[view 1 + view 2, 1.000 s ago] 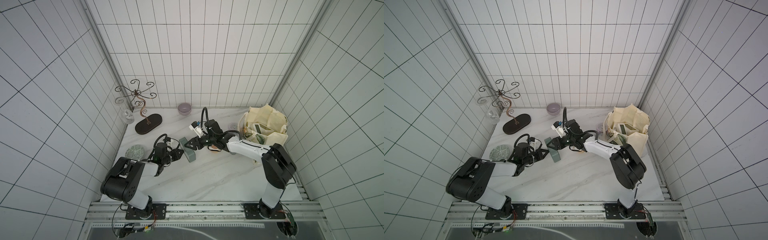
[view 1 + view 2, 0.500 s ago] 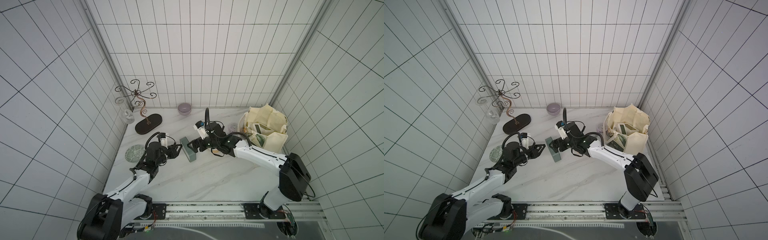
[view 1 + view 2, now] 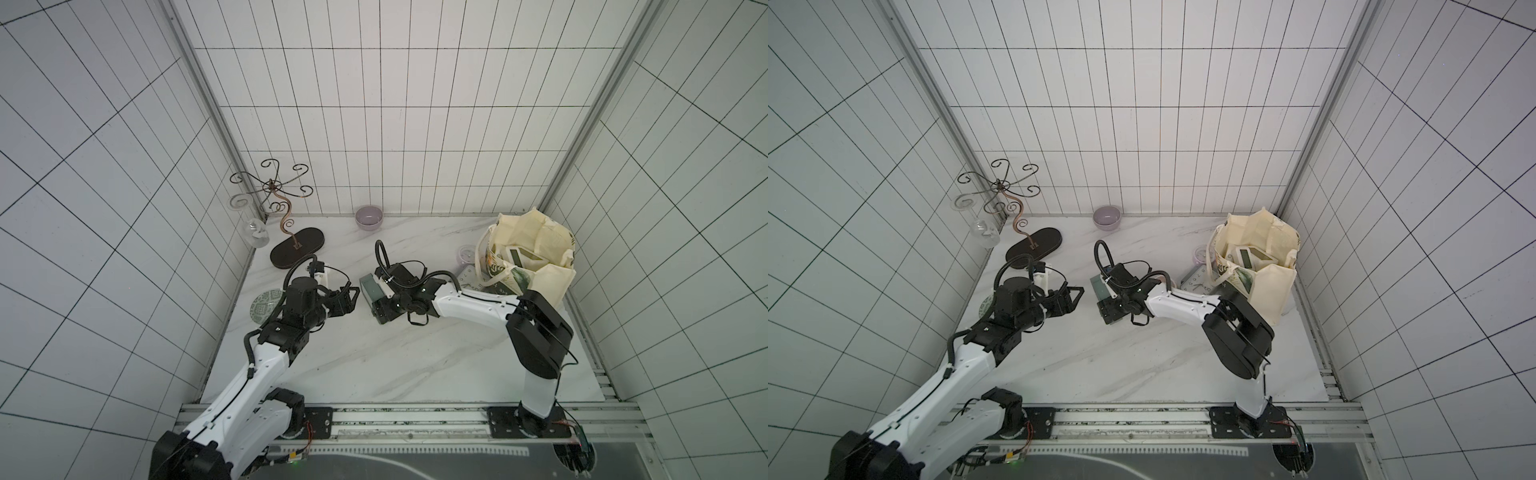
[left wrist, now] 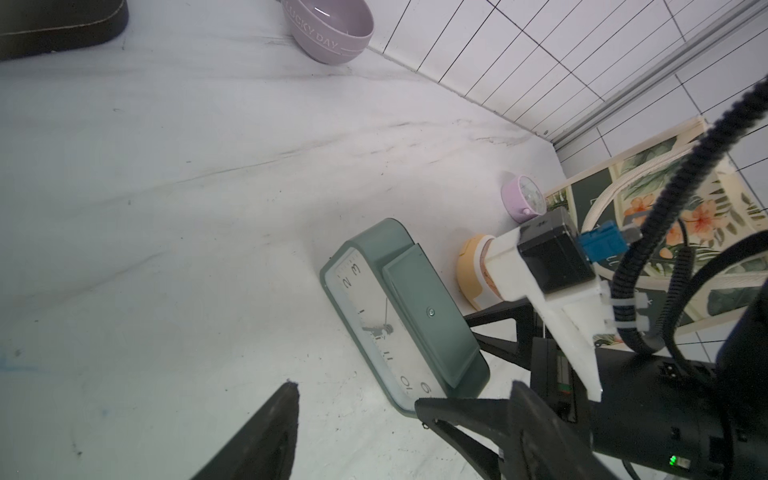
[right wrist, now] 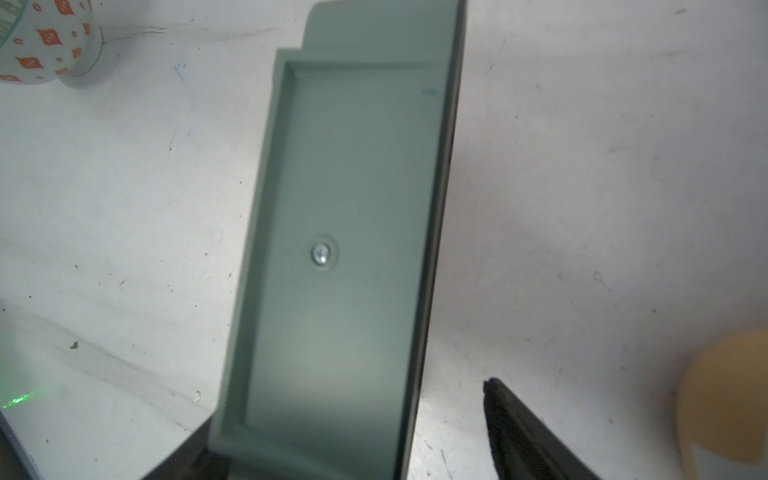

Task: Put the alarm clock into the canvas bag
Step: Pick up the alarm from the center of the board.

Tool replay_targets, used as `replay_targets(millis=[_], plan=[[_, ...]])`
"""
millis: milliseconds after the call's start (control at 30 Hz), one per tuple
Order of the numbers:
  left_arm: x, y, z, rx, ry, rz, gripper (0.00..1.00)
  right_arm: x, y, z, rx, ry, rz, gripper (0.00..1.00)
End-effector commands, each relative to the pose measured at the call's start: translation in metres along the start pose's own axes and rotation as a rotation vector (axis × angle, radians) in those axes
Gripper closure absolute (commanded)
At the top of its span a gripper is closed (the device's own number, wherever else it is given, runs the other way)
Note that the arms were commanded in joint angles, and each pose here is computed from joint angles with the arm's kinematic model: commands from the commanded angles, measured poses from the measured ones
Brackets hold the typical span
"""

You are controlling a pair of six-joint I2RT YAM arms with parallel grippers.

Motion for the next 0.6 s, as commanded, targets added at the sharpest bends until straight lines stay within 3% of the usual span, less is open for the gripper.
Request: replay_targets(millis=[0, 100, 233, 367, 567], plan=[[0.004, 0.006, 0.001, -0.022, 0.005, -0.054, 0.2, 0.005, 0.013, -0.036, 0.01, -0.072, -0.007, 0.22], [0.004, 0.006, 0.003, -0.021, 0.006, -0.053, 0.19, -0.001, 0.012, -0.042, 0.012, -0.08, 0.005, 0.26], [0.002, 0.007, 0.005, -0.026, 0.018, -0.051, 0.19, -0.007, 0.012, -0.041, 0.017, -0.054, 0.009, 0.43], [0.001, 0.007, 0.005, -0.027, 0.016, -0.049, 0.19, -0.005, 0.011, -0.041, 0.019, -0.055, 0.023, 0.49], [-0.004, 0.003, 0.004, -0.022, 0.015, -0.009, 0.19, 0.03, 0.012, -0.055, 0.035, -0.128, 0.028, 0.61]])
Point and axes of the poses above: each gripper's point midway between its finger pads, its own x axis back along the fingers, its own y axis along the line the jaws close on, z = x × y, the point moved 4 cm from there along x, back along the fingers, and after that the axes turned 3 degrees about x, right-handed, at the moved point
